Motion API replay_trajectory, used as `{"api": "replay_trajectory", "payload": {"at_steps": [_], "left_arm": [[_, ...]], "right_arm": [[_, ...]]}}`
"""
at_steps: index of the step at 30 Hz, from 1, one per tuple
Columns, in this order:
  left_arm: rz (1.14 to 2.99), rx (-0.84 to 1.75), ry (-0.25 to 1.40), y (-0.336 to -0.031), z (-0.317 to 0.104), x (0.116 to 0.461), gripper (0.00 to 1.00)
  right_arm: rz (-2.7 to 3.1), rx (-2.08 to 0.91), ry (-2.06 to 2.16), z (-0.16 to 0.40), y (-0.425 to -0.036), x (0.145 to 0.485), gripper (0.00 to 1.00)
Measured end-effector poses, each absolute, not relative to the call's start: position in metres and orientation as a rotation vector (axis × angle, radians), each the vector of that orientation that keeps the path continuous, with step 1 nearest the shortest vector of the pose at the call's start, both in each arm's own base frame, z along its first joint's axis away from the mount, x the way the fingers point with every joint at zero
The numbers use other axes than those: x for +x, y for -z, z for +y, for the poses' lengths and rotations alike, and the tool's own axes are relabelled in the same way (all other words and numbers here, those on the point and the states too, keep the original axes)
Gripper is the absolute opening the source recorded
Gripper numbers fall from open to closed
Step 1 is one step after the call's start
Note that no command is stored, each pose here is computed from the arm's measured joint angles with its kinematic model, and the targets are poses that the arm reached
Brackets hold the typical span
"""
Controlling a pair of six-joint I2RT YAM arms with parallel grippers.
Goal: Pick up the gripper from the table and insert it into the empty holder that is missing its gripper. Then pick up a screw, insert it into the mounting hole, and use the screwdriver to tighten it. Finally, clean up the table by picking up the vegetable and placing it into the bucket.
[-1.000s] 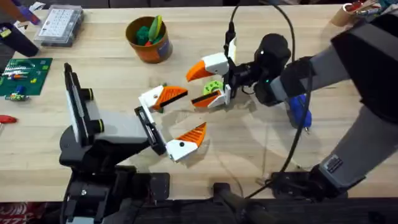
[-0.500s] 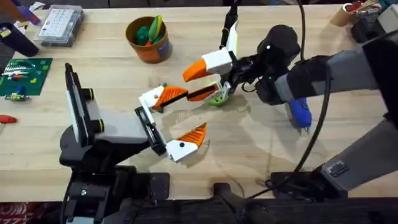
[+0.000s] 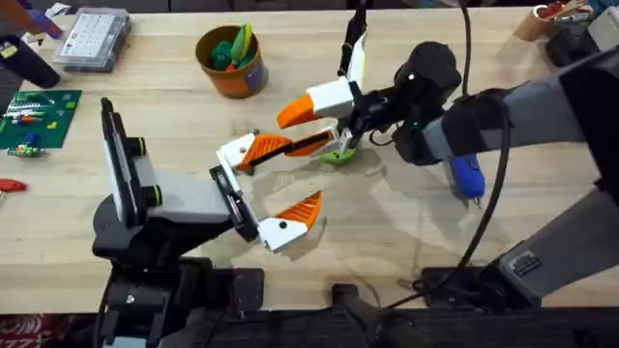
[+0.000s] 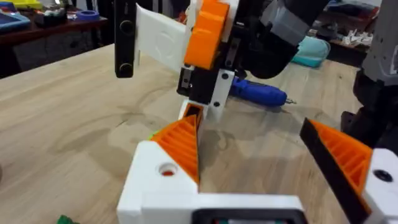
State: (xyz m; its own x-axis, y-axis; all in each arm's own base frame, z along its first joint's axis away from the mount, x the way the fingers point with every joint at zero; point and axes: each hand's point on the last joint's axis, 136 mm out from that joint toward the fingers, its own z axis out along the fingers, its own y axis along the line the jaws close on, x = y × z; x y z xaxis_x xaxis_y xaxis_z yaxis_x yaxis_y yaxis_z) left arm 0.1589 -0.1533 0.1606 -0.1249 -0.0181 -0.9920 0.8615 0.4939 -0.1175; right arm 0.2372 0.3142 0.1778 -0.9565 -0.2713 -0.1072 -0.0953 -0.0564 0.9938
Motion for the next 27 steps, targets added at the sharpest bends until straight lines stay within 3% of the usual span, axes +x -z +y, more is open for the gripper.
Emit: {"api": "replay_trajectory", "payload": {"at_steps": [10, 13, 15, 18, 27], "left_arm": [[1.511, 0.765, 0.896, -0.1606, -0.1533, 0.1589, 0.993], [1.511, 0.766, 0.896, -0.1606, -0.1533, 0.1589, 0.993], [1.508, 0.769, 0.891, -0.1608, -0.1532, 0.1589, 0.993], [1.502, 0.776, 0.884, -0.1612, -0.1532, 0.1589, 0.993], [1.502, 0.776, 0.883, -0.1611, -0.1532, 0.1589, 0.993]], "right_arm": [[-2.061, 0.383, 2.148, 0.3175, -0.1779, 0.2350, 0.585], [-2.060, 0.380, 2.147, 0.3176, -0.1780, 0.2351, 0.407], [-2.060, 0.371, 2.142, 0.3176, -0.1773, 0.2353, 0.225], [-2.060, 0.346, 2.127, 0.3176, -0.1737, 0.2353, 0.029], [-2.060, 0.344, 2.126, 0.3176, -0.1733, 0.2352, 0.011]]}}
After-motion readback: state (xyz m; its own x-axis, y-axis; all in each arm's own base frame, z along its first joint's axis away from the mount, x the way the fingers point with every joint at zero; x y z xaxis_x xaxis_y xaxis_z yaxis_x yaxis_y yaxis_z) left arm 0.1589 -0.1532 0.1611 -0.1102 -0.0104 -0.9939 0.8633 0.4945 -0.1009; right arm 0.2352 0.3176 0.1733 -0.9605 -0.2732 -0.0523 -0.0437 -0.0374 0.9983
